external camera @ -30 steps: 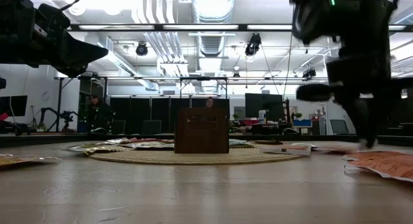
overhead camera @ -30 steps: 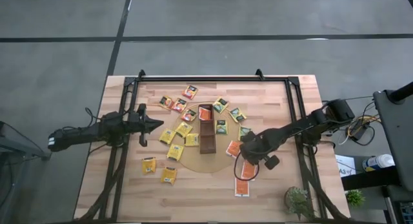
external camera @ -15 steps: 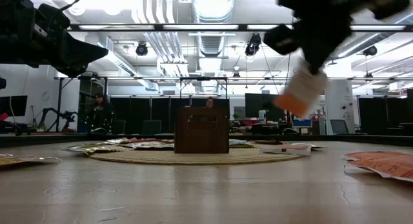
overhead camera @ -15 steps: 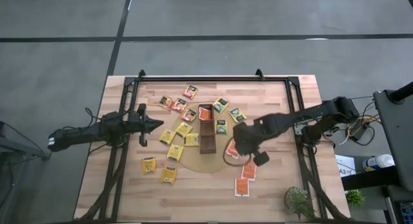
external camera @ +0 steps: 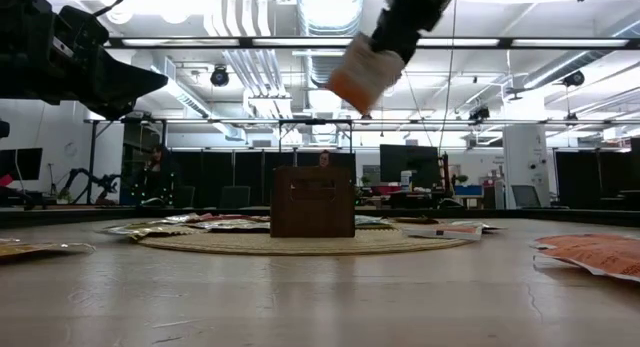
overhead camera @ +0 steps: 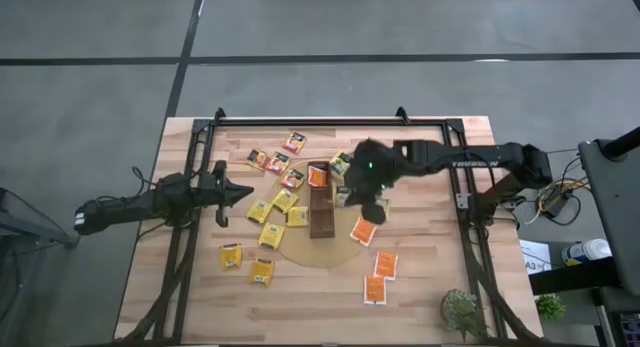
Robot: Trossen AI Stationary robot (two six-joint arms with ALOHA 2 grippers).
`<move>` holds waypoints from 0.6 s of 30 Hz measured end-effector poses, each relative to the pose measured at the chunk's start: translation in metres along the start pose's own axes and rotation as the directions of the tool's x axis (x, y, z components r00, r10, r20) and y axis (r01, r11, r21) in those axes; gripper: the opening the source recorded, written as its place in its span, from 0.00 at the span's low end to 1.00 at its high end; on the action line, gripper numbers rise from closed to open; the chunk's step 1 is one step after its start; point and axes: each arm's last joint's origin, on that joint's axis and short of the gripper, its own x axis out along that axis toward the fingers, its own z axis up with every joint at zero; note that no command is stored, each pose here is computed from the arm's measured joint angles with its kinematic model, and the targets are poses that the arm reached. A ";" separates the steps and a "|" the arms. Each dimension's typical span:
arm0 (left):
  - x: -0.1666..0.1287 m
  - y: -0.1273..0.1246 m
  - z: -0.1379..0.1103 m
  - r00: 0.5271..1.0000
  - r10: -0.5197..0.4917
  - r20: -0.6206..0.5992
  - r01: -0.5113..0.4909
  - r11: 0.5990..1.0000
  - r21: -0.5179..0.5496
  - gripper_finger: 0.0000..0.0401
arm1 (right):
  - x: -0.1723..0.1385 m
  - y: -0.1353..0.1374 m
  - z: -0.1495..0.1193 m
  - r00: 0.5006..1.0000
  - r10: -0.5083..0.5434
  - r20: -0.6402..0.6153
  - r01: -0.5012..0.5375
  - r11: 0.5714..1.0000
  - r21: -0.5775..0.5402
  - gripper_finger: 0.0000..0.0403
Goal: Pick & Place Tea
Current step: Put the white tea bag into the top section of the wooden organizer
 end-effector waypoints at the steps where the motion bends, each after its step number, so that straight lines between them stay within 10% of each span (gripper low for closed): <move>1: 0.000 0.000 0.000 1.000 0.000 0.000 0.000 1.000 0.000 0.00 | -0.001 -0.005 0.003 1.000 0.002 0.028 -0.002 1.000 0.031 0.02; 18: 0.000 0.000 0.000 1.000 0.000 0.000 0.000 1.000 0.000 0.00 | 0.021 -0.071 0.026 0.987 -0.063 0.147 -0.031 0.827 0.561 0.02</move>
